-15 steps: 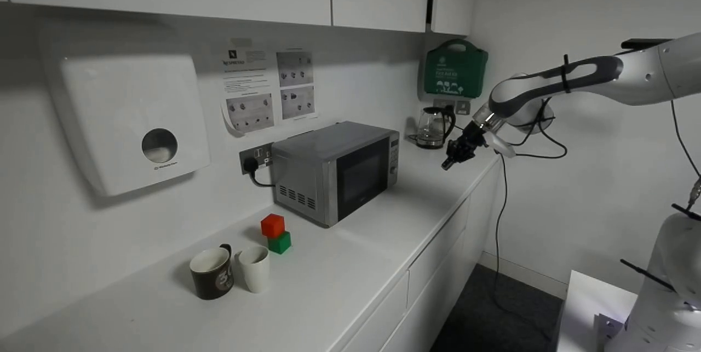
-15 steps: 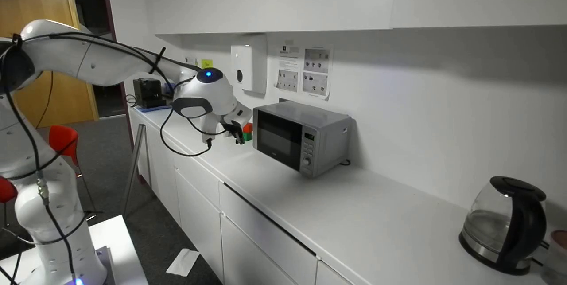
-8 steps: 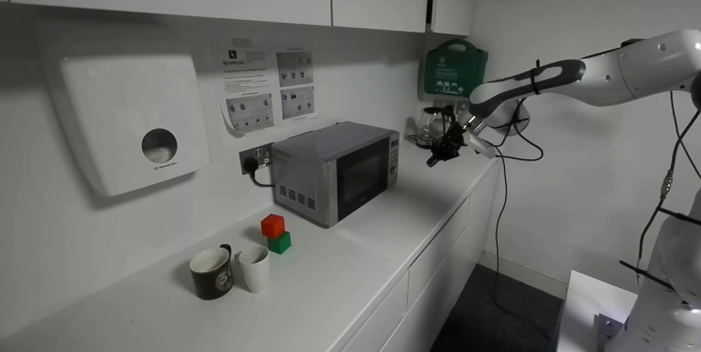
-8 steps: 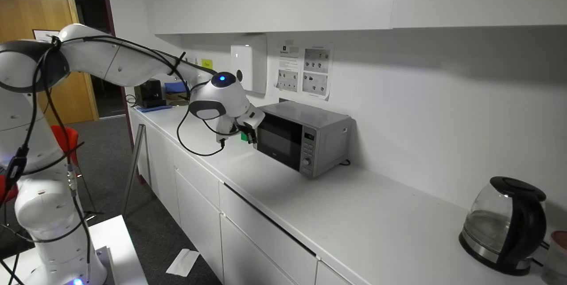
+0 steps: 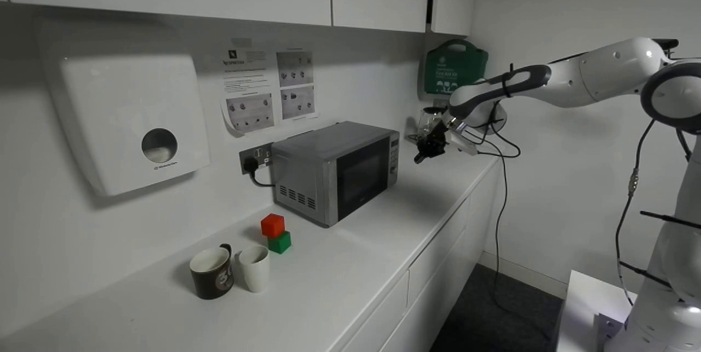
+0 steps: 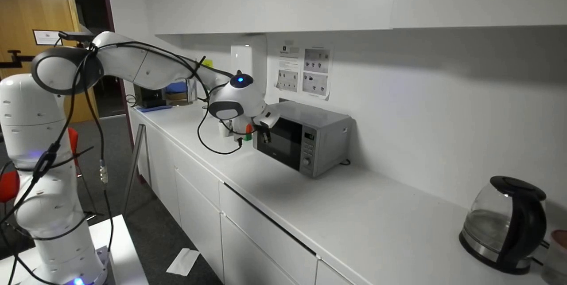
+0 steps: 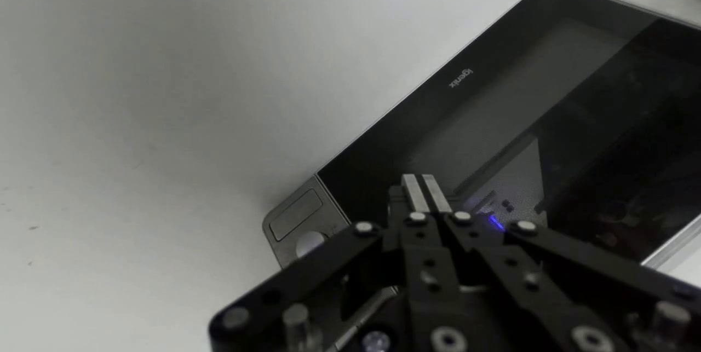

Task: Press a button on the microwave

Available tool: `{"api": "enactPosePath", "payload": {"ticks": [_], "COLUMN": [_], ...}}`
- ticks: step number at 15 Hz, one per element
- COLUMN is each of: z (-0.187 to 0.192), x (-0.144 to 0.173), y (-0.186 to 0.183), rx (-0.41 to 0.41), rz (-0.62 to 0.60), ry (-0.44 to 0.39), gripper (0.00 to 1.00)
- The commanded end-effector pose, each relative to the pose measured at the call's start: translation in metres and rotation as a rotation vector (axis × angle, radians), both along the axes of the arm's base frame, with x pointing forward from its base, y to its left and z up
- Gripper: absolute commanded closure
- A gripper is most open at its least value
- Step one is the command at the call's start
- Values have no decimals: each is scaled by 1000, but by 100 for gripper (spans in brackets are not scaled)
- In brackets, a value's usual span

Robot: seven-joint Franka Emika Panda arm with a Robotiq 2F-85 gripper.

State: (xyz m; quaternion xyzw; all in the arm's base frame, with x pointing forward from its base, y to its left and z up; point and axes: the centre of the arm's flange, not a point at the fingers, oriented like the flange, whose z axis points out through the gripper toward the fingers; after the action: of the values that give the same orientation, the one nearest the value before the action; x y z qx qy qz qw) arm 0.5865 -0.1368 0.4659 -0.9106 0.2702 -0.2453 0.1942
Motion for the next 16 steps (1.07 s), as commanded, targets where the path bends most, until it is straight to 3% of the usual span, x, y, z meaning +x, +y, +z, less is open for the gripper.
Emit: {"api": "enactPosePath", "payload": {"ticks": [1,5,7,8,16], "z": [2,-5,-7,-13,-16], "x": [31,43,43,32,36], "y": [-23,-43,-47,-39,-39], "rx": [-44,-67,-37,-49,-42], "rz": [-18,-26,-1,-25,-17], "ry": [-16,-2,15,16,22], "gripper": [100,100,100,99,99]}}
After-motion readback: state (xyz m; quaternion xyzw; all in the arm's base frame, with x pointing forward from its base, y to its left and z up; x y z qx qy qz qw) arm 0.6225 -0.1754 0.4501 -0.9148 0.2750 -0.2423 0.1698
